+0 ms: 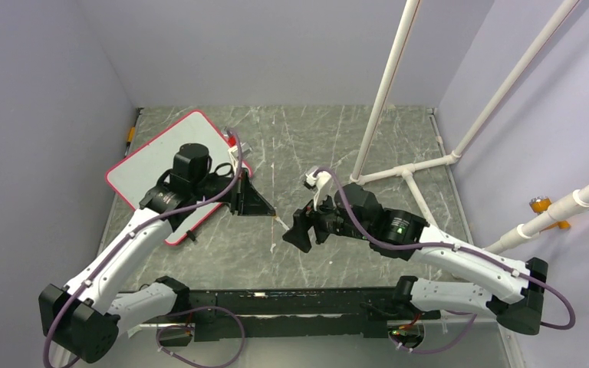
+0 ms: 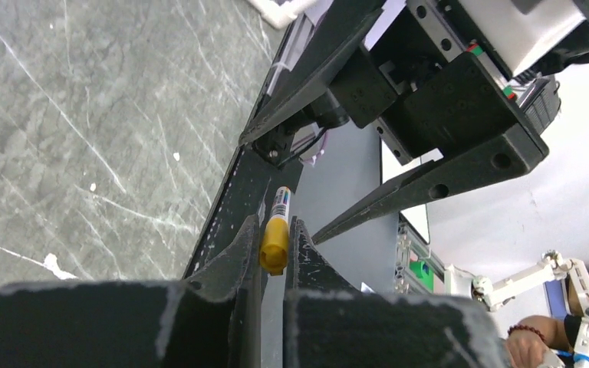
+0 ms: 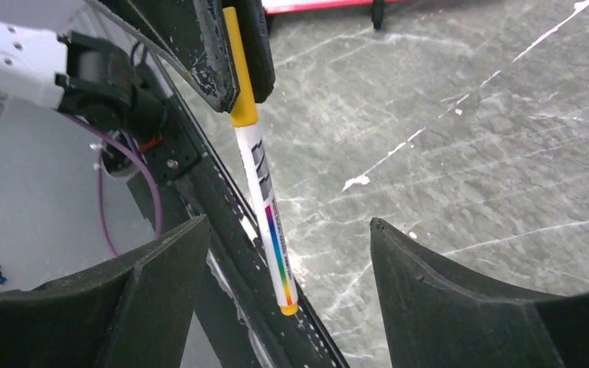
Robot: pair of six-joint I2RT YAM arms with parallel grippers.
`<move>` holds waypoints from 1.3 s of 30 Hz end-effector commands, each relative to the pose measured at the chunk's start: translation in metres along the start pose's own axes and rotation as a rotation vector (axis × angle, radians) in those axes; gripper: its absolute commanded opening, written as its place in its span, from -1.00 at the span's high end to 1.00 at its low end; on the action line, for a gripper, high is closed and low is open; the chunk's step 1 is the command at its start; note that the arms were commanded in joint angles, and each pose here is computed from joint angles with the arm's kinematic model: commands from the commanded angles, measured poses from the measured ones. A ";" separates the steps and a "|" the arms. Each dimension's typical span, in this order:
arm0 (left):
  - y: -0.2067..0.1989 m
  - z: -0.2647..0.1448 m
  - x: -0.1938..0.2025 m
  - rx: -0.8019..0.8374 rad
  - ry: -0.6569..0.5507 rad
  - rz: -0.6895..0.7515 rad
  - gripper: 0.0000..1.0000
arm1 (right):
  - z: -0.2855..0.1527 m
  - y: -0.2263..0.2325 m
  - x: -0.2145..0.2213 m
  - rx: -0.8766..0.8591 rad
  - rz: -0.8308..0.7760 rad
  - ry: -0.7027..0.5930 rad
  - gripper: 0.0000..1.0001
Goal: Write a sentence on the whiteboard
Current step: Pass from the right arm to the left, then pass from the left arm to the right
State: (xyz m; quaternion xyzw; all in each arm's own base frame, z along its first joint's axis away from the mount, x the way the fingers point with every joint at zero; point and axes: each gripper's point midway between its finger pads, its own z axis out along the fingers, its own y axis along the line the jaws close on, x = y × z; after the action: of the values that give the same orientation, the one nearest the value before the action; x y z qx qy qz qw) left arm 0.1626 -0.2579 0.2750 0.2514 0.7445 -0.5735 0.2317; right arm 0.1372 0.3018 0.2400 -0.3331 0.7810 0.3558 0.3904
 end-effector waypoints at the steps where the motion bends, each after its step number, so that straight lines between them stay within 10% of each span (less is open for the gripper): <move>1: -0.023 -0.005 -0.025 0.030 -0.103 0.076 1.00 | -0.006 0.003 -0.041 0.017 0.117 -0.195 -0.59; 8: -0.042 -0.015 -0.044 0.023 -0.207 0.101 1.00 | -0.016 0.011 -0.071 -0.041 0.293 -0.320 -0.94; 21: -0.096 -0.042 -0.082 0.125 -0.440 0.131 1.00 | -0.070 0.048 -0.138 -0.518 0.427 -0.551 -0.90; 39: -0.116 -0.056 -0.097 0.194 -0.578 0.135 1.00 | -0.086 0.073 -0.168 -0.668 0.360 -0.601 -0.56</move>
State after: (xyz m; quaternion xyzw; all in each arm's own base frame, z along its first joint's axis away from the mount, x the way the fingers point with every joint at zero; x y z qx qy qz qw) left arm 0.1634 -0.2444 0.4187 0.1515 0.5991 -0.6638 0.4213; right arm 0.1369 0.3154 0.4053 -0.1603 0.5741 0.7050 0.3844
